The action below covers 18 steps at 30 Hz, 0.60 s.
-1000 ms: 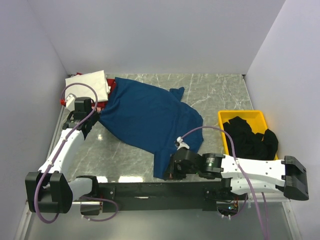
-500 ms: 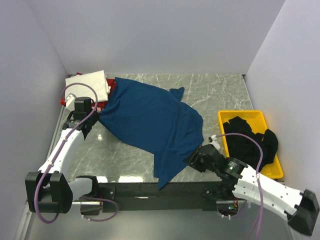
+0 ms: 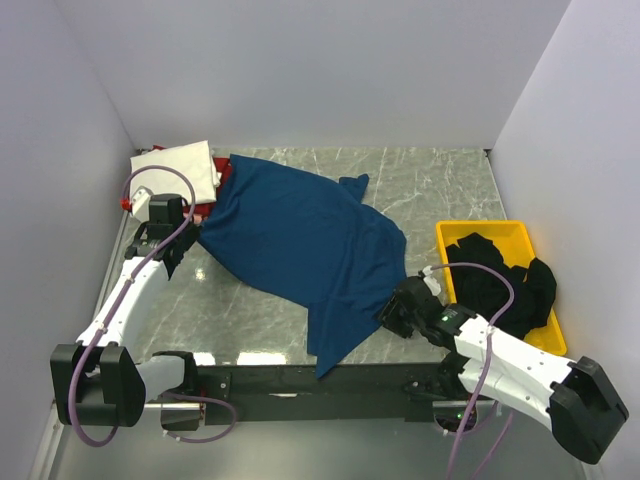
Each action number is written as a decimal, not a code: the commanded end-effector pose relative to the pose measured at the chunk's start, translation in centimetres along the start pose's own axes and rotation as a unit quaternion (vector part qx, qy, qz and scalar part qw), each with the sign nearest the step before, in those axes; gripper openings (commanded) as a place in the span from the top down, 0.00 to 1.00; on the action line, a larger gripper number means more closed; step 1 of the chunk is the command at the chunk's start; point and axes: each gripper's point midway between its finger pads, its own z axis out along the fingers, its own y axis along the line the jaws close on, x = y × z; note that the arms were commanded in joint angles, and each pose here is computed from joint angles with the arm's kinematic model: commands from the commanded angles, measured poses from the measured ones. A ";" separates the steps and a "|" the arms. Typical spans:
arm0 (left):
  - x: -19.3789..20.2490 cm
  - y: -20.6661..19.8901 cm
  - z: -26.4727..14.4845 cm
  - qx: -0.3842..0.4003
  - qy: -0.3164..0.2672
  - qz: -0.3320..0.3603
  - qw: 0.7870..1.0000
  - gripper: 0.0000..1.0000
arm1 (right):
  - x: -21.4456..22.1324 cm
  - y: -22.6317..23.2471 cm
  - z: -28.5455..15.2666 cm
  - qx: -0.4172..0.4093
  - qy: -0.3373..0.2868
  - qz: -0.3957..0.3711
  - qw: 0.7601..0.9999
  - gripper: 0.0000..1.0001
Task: Fold and stack the t-shirts
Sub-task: Flatten the tshirt out
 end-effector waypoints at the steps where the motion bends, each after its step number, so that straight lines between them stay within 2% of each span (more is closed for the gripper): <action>1: -1.6 -1.5 -0.9 0.029 -0.020 -0.002 0.999 0.99 | -0.4 0.1 0.3 0.001 -0.011 0.002 1.000 0.54; 9: -1.3 -1.5 -0.7 0.030 -0.017 -0.003 0.999 0.99 | -0.1 -0.4 0.6 0.006 -0.005 0.003 1.000 0.58; 10: -1.3 -1.5 -0.7 0.031 -0.016 -0.004 0.999 0.99 | -0.1 -0.4 0.6 0.007 -0.006 0.003 1.000 0.60; 13: -1.1 -1.5 -0.5 0.031 -0.014 -0.005 0.999 0.99 | 0.0 -0.3 1.0 0.010 -0.002 -0.001 1.000 0.74; 18: -0.9 -1.5 -0.5 0.032 -0.012 -0.006 0.999 0.99 | -0.4 -0.2 1.3 0.021 -0.006 -0.009 1.000 0.81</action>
